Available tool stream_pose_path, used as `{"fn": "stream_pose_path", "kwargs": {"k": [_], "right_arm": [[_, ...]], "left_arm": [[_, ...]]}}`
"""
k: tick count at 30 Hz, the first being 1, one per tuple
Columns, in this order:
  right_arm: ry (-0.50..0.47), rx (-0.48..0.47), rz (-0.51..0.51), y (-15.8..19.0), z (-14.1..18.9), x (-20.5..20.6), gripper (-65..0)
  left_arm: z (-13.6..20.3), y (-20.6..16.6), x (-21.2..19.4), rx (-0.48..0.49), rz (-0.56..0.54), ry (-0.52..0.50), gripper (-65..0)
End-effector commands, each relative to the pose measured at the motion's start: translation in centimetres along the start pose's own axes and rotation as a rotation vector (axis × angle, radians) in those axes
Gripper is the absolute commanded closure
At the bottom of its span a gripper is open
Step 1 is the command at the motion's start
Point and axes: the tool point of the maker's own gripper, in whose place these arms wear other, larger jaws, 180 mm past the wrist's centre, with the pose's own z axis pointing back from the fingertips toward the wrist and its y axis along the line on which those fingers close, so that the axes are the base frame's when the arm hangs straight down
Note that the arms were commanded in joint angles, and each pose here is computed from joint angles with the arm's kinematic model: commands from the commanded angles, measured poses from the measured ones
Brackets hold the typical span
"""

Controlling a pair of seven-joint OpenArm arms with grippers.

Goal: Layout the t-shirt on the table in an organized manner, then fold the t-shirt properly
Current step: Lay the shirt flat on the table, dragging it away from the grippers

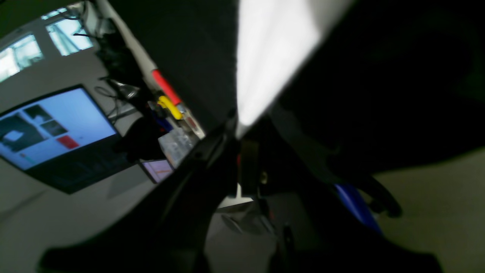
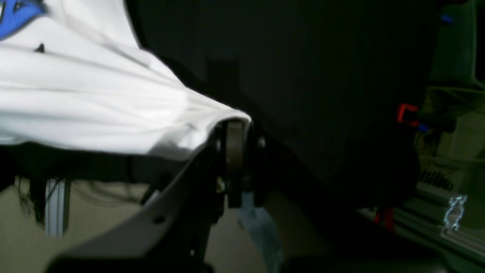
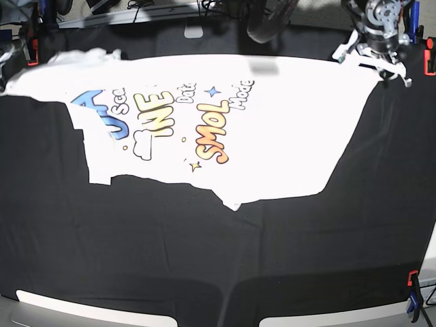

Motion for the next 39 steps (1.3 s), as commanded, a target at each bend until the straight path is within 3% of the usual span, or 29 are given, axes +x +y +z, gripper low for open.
{"fn": "stream_pose_path", "kwargs": {"k": [1, 4, 9, 23, 25, 28, 30, 35, 39], "right_arm": [[-0.006, -0.079, 0.017, -2.0, 0.5, 0.7, 0.0], [-0.017, -0.048, -0.007, -1.5, 0.4, 1.1, 0.0], [0.035, 0.1, 0.006, 1.2, 0.5, 0.1, 0.0], [0.035, 0.111, 0.011, 1.6, 0.4, -0.1, -0.4], [0.035, 0.111, 0.012, 1.5, 0.4, -0.1, -12.4], [0.034, 0.111, 0.012, 1.5, 0.4, -0.1, -23.5], [0.034, 0.111, 0.012, 1.5, 0.4, -0.1, -23.9], [0.028, 0.11, 0.012, 1.5, 0.4, 0.0, -23.9], [-0.073, 0.111, 0.006, 1.5, 0.5, 1.8, -23.9]], "left_arm": [[0.4, 0.9, -1.0, 0.036, 0.002, 0.037, 0.0], [1.7, 0.2, -0.7, 0.009, 0.014, 0.012, 0.0], [4.0, 0.2, 0.2, -0.022, 0.053, -0.046, 0.0], [6.7, -1.4, 3.5, -0.172, 0.192, -0.222, 0.0], [6.8, -2.1, 3.5, -0.214, 0.212, -0.22, 0.0], [6.9, -2.6, 3.5, -0.253, 0.287, -0.204, -14.7], [6.9, -2.7, 3.2, -0.253, 0.296, -0.186, -19.6], [6.9, -2.6, 3.2, -0.252, 0.301, -0.186, -19.9], [7.8, -1.2, 4.9, -0.232, 0.334, -0.28, -19.9]]}}
